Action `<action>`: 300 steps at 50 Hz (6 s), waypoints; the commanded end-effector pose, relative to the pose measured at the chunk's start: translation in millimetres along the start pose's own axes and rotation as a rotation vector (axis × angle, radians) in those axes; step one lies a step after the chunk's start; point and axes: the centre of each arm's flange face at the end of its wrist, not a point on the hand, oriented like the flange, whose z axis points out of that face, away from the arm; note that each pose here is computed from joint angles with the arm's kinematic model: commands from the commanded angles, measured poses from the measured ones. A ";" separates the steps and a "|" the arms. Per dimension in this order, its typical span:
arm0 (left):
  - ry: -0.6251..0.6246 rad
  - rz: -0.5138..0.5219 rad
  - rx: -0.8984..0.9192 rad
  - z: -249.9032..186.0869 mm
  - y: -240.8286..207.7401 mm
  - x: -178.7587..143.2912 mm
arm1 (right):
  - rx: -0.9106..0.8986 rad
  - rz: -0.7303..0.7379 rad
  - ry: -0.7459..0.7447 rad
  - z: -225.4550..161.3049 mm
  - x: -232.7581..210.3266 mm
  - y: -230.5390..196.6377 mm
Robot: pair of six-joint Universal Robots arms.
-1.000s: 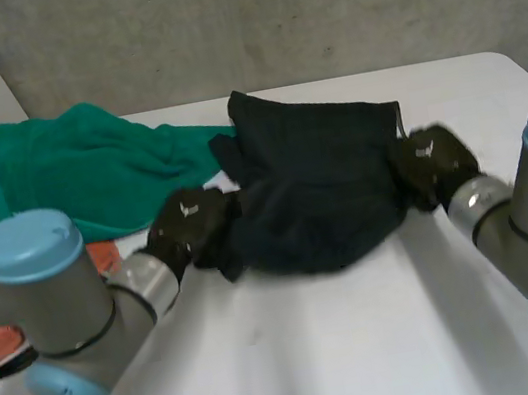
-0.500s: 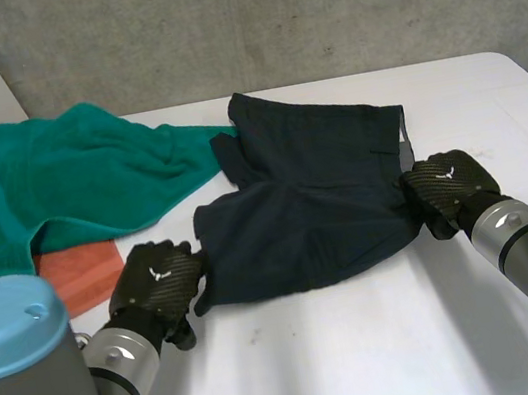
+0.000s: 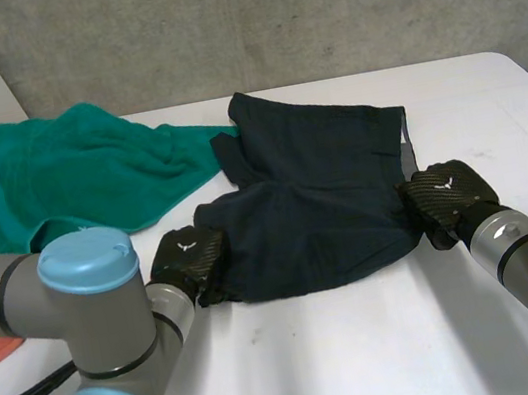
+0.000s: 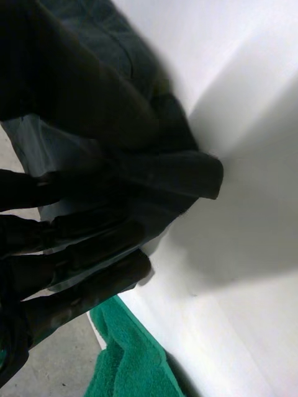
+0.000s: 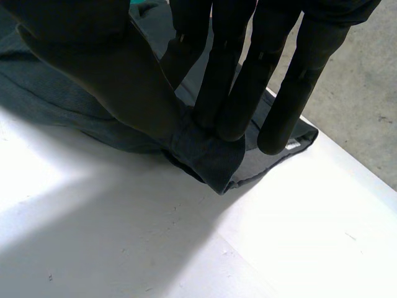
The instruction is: Fold the laundry.
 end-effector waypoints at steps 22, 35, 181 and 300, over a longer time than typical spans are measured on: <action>0.381 0.664 -0.434 -177.8 -16.5 7.0 | -0.369 -0.536 -0.353 -105.8 -0.9 -11.5; 0.108 0.706 -0.154 -73.1 -35.3 2.4 | -0.272 -0.408 -0.225 -58.4 -1.0 -13.5; 0.015 0.059 0.295 -15.5 -88.7 -10.4 | -0.086 0.078 0.150 64.3 42.6 23.2; 0.648 -0.104 0.234 -104.1 -140.5 32.2 | -0.092 0.389 -0.079 52.2 -16.9 30.8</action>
